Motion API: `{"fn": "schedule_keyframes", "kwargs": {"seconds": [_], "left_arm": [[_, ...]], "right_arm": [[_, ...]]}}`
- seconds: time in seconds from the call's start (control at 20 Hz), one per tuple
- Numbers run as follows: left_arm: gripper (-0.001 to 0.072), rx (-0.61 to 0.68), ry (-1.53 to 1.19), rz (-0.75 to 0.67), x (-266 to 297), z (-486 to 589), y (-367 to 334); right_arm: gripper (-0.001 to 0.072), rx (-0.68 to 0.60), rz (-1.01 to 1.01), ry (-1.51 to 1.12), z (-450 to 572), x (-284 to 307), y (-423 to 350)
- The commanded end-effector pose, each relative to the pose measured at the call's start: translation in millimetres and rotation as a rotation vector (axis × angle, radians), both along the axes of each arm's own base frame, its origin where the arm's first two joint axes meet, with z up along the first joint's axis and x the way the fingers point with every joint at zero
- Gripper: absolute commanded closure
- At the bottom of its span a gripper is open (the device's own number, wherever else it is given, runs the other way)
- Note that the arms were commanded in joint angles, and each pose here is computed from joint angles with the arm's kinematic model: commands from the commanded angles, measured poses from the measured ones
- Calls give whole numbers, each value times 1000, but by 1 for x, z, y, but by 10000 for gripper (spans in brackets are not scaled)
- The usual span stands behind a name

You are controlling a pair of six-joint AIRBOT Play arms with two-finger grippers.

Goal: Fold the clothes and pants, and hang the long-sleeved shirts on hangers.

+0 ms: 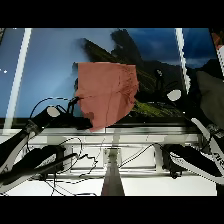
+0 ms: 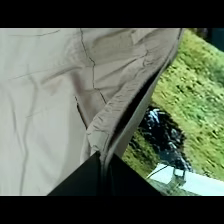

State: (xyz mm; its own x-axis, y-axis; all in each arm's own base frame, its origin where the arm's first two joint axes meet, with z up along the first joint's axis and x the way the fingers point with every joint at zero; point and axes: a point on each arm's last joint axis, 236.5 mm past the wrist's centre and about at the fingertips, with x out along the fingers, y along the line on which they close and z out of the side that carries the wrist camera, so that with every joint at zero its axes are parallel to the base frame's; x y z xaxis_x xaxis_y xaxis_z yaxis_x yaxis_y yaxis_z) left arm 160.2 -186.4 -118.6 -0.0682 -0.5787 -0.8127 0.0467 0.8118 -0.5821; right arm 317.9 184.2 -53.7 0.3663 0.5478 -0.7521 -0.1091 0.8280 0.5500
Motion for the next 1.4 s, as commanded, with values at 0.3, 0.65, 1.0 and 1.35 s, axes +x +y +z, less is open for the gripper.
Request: {"fn": "schedule_keyframes", "kwargs": {"seconds": [0.3,0.65,1.0,1.35], "left_arm": [[685,-146,-405,37,115,120,-31],[685,-204,-1316,224,155,450,39],[686,-104,-1731,279,46,545,75],[686,-51,-1115,241,103,380,62]], "right_arm": [[695,-87,131,-323,118,30,-2],[694,75,100,-844,351,-16,-1],[694,509,202,-666,411,-147,32],[694,516,-127,-267,309,-89,16]]}}
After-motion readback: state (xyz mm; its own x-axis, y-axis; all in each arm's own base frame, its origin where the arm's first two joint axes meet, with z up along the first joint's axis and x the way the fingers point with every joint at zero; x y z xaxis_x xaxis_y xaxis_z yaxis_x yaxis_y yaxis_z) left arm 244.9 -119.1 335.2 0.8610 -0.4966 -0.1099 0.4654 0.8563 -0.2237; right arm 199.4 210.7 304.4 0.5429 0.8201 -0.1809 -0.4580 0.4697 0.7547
